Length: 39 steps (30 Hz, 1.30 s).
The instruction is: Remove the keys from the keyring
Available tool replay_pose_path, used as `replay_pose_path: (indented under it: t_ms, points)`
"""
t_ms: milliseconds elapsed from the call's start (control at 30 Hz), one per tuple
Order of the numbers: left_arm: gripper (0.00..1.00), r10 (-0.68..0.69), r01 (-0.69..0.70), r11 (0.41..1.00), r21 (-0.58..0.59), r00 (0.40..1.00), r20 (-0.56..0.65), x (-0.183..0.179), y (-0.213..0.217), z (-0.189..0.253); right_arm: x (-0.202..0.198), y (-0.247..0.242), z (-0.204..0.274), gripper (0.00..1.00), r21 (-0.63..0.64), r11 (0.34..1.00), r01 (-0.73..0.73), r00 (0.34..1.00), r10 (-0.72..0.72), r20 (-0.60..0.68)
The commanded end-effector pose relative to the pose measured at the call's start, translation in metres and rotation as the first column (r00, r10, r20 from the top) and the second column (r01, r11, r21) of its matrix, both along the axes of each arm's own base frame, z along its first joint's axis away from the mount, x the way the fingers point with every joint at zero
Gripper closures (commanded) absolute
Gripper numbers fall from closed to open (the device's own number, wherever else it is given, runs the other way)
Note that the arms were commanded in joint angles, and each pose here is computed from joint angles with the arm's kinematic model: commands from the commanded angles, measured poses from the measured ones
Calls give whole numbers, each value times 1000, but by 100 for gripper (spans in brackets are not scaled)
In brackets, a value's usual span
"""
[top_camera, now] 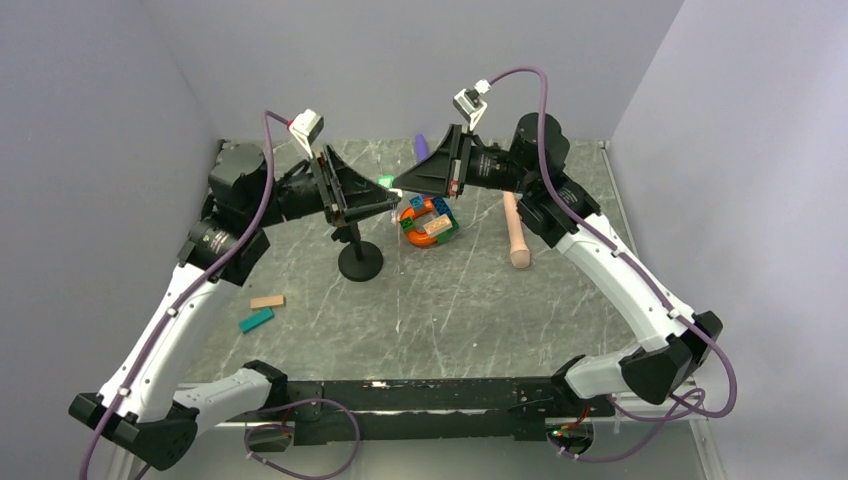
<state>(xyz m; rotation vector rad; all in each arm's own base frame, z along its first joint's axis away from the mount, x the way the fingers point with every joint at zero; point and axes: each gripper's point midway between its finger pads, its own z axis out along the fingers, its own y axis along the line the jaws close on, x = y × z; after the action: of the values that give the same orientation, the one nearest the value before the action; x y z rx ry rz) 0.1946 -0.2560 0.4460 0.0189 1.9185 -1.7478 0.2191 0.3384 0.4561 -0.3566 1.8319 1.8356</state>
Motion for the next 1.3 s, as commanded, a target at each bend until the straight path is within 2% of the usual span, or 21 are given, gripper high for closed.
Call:
replay_pose_path:
  t_ms: [0,67,167,367,500,567,600,700,767,867,1100,1267]
  points:
    - [38,-32,32,999,2,986,162,-7,1,33,-10,-18,46,100,57,996,69,985,-77,157]
    - [24,-51,52,999,1,973,225,-10,0,46,-5,-23,55,100,73,989,128,975,-138,172]
    - [16,-44,55,998,-25,944,327,-11,0,64,-1,-33,67,100,112,974,198,959,-216,182]
    - [19,65,21,985,-172,876,478,-15,8,90,7,-55,97,100,250,920,303,923,-348,163]
    - [24,73,46,979,-197,827,557,-18,6,104,9,-57,114,100,278,907,317,912,-371,172]
    - [25,106,-15,984,-177,846,522,-9,6,103,23,-65,113,100,250,877,409,888,-446,111]
    - [29,132,-70,987,-145,867,480,1,7,97,33,-73,110,100,222,850,477,864,-500,57]
    - [36,196,-166,980,-109,886,421,14,12,87,58,-100,83,100,109,757,644,764,-629,-145]
    - [34,207,-158,976,-149,885,418,12,12,91,64,-113,69,100,83,732,676,726,-643,-243]
    - [33,216,-141,970,-196,872,440,9,6,100,64,-116,61,100,106,720,686,704,-620,-347]
    - [37,170,-80,975,-207,870,462,9,-26,110,58,-115,84,100,164,730,664,735,-594,-327]
    - [39,169,-95,980,-176,862,477,16,-43,111,51,-118,89,100,199,732,652,751,-587,-301]
